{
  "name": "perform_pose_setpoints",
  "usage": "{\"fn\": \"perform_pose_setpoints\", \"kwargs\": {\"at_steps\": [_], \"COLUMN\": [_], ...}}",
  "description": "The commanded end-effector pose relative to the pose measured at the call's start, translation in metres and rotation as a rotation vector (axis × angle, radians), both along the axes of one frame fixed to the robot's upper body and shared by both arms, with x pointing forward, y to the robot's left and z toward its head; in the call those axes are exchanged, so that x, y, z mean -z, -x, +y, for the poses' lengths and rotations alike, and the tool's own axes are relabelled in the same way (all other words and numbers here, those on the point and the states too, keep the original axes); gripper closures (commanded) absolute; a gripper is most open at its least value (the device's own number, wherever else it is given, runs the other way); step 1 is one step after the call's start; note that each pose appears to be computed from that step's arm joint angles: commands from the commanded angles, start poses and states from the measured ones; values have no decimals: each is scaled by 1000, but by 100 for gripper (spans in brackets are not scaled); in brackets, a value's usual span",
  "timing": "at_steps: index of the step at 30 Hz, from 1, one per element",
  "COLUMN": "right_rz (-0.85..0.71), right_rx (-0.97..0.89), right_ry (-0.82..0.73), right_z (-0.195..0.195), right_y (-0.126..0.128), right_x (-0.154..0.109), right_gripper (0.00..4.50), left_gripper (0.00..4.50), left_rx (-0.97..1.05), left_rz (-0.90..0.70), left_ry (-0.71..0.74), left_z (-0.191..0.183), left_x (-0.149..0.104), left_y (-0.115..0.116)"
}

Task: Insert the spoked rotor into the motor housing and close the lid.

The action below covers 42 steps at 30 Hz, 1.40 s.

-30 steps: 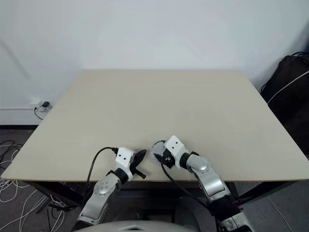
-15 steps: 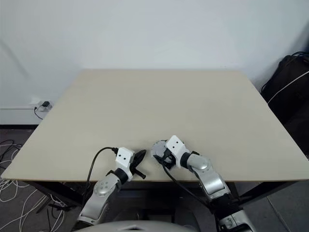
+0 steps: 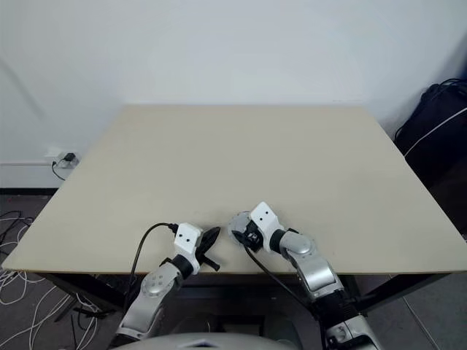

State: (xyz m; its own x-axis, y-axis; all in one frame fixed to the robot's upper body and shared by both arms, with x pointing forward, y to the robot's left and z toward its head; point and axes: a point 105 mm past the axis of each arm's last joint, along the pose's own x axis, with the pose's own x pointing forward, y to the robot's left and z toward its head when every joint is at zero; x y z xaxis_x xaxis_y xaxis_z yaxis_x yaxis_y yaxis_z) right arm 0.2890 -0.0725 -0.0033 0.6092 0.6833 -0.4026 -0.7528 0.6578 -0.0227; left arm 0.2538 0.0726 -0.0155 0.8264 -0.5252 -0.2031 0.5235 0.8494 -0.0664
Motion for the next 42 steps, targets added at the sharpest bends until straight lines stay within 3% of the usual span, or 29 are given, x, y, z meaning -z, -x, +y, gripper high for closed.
{"fn": "perform_pose_setpoints", "kwargs": {"at_steps": [1, 11, 42], "right_rz": [-10, -47, 44], "right_rx": [41, 69, 105], "right_ry": [1, -45, 167], "right_z": [-5, -5, -18], "right_y": [-6, -9, -7], "right_x": [-4, -16, 12], "right_gripper": [129, 129, 129], "left_gripper": [450, 450, 450], "left_rx": [-6, -4, -2], "left_rz": [-63, -59, -54], "left_ry": [12, 14, 18], "left_z": [1, 1, -1], "left_x": [-17, -17, -15], "left_y": [-6, -5, -9]}}
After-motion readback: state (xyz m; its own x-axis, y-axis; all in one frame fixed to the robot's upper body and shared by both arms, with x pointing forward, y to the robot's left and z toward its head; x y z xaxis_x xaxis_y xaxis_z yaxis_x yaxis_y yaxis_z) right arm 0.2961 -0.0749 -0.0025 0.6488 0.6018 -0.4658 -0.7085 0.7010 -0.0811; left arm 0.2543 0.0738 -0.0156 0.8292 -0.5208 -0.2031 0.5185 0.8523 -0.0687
